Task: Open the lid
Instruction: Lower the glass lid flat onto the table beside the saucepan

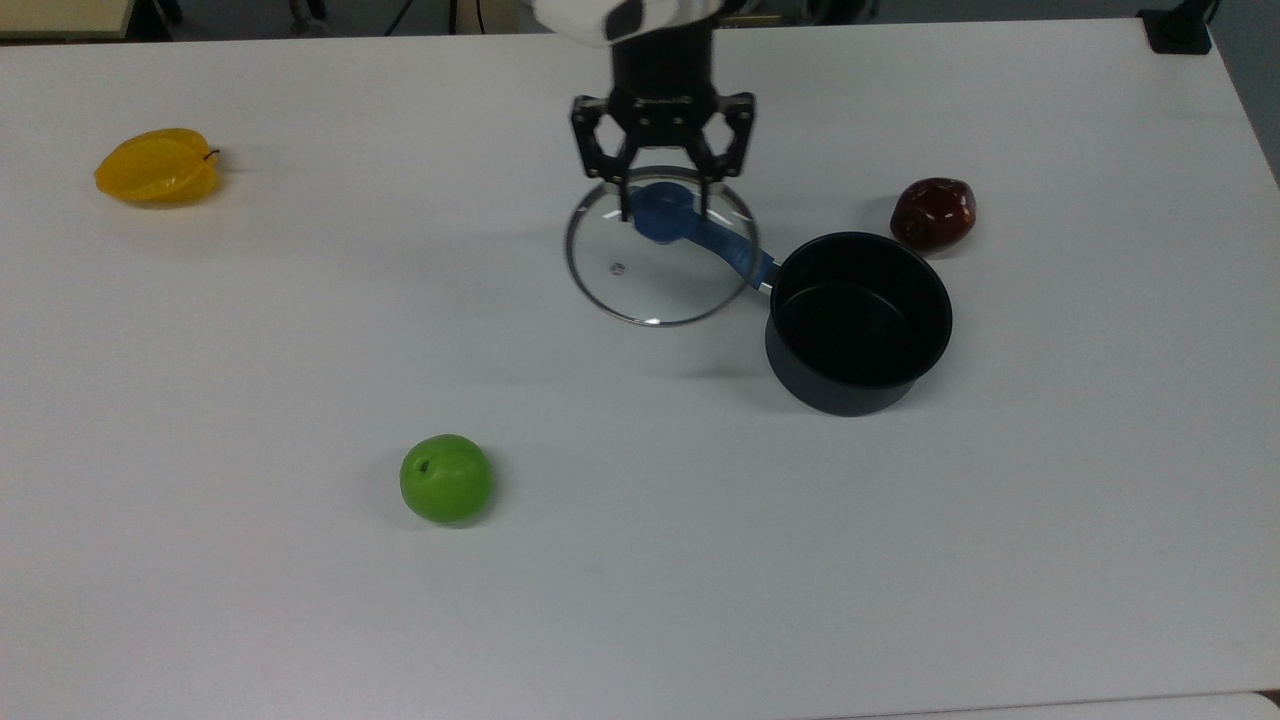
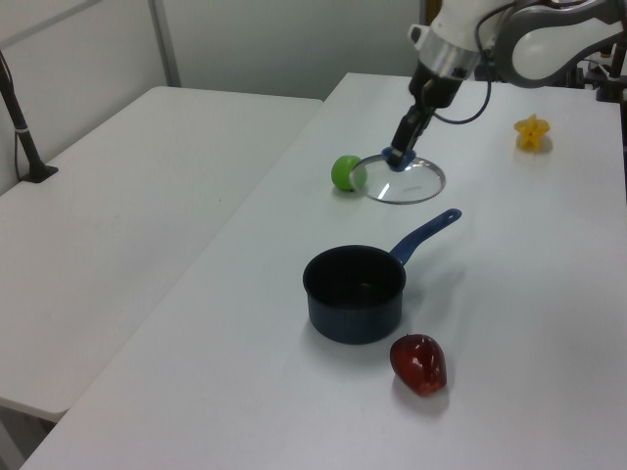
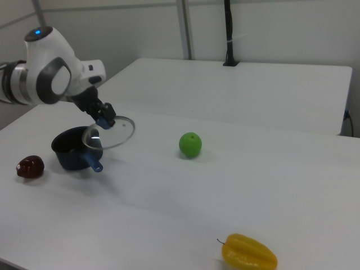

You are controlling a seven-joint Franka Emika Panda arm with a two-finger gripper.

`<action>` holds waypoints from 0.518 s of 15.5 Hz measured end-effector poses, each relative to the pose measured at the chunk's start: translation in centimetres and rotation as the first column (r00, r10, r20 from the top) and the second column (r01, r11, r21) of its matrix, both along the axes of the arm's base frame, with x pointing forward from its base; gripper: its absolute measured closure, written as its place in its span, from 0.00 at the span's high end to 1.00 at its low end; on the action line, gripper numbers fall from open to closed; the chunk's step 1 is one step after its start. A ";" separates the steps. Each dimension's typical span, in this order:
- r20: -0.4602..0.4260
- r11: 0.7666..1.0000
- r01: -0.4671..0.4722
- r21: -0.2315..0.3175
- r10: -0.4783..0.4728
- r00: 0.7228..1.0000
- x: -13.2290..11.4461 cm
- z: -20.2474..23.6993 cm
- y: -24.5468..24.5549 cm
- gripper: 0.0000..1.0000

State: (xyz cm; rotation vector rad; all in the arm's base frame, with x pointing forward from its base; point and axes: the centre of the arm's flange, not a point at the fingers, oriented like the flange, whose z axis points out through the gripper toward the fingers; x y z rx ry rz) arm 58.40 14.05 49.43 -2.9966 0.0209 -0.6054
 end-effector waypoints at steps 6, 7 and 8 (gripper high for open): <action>0.039 0.992 0.122 0.007 -0.122 0.992 -3.2 -3.2 -8.3 0.65; 0.033 0.991 0.137 0.006 -0.137 0.990 -3.4 -3.6 -9.5 0.65; 0.031 0.989 0.151 0.007 -0.151 0.988 -3.5 -3.9 -10.5 0.65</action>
